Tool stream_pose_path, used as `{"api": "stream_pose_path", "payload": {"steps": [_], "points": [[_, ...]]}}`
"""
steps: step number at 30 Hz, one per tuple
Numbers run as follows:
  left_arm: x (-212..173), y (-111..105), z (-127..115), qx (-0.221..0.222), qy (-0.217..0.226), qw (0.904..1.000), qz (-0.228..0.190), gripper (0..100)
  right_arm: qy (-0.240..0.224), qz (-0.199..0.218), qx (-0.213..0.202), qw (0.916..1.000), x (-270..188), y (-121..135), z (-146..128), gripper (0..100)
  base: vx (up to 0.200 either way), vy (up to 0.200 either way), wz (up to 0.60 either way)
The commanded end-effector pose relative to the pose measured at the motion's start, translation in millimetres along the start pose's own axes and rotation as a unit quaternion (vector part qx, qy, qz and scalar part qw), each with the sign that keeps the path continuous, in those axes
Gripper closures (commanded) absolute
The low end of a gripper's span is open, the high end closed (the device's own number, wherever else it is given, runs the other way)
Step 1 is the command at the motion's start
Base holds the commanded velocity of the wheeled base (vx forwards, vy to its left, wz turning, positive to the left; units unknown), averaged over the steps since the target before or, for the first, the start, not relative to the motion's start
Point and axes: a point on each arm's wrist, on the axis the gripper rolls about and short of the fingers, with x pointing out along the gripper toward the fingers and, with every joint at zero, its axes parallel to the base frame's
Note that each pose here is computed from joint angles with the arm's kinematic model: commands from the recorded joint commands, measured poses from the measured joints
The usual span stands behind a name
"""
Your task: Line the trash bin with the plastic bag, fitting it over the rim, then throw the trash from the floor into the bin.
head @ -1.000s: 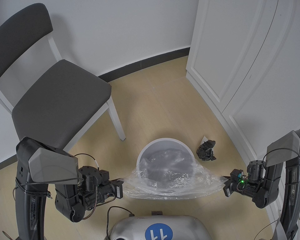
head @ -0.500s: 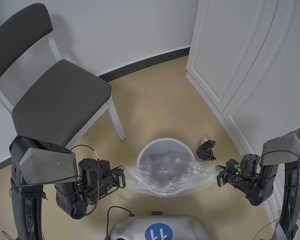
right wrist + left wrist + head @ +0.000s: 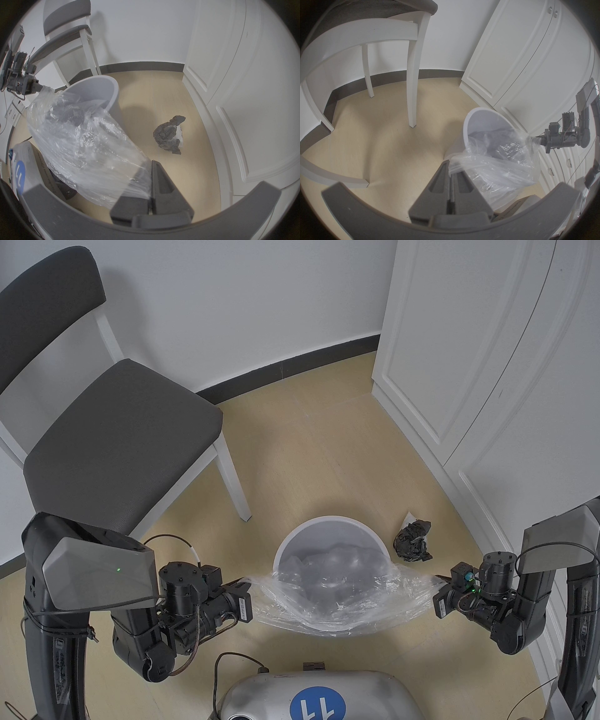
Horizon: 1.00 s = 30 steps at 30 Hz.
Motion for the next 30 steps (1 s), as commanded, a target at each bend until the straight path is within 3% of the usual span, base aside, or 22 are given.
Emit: {"api": "stream_pose_path", "payload": {"steps": [1,2,3,7,11,18,23,30], "points": [[-4.3,2.2,-5.0,0.002,0.013,0.9999,0.004,100,0.004,-0.002,-0.018,0.9998,-4.5,-2.1,-3.2,100,0.0,0.0,0.0],[-5.6,2.5,-6.8,0.002,0.018,0.9998,0.005,100,0.007,-0.003,-0.029,0.9995,-6.0,-3.1,-4.5,100,0.0,0.0,0.0],[-6.7,2.7,-7.9,0.002,0.021,0.9998,0.005,100,0.008,-0.002,-0.035,0.9994,-7.2,-3.5,-4.5,0,0.0,0.0,0.0],[-8.3,3.1,-7.0,0.0,0.021,0.9998,0.006,100,0.004,0.016,-0.036,0.9992,-19.0,-7.1,-2.6,0,0.0,0.0,0.0],[-9.7,2.6,-4.8,-0.001,0.018,0.9998,0.006,100,-0.029,0.072,-0.048,0.9958,-47.6,-14.7,7.1,0,0.0,0.0,0.0],[-8.9,3.2,-5.1,-0.003,0.017,0.9998,0.006,100,-0.072,0.14,-0.066,0.9853,-70.7,-51.8,-7.0,0,0.0,0.0,0.0],[-7.3,5.8,-5.5,-0.005,0.017,0.9998,0.01,100,-0.098,0.211,-0.031,0.972,-61.5,-67.7,-26.6,0,0.0,0.0,0.0],[-0.3,14.5,-11.8,-0.007,0.023,0.9995,0.022,100,-0.086,0.236,0.014,0.9678,-42.1,-75.1,-51.5,0,0.0,0.0,0.0]]}}
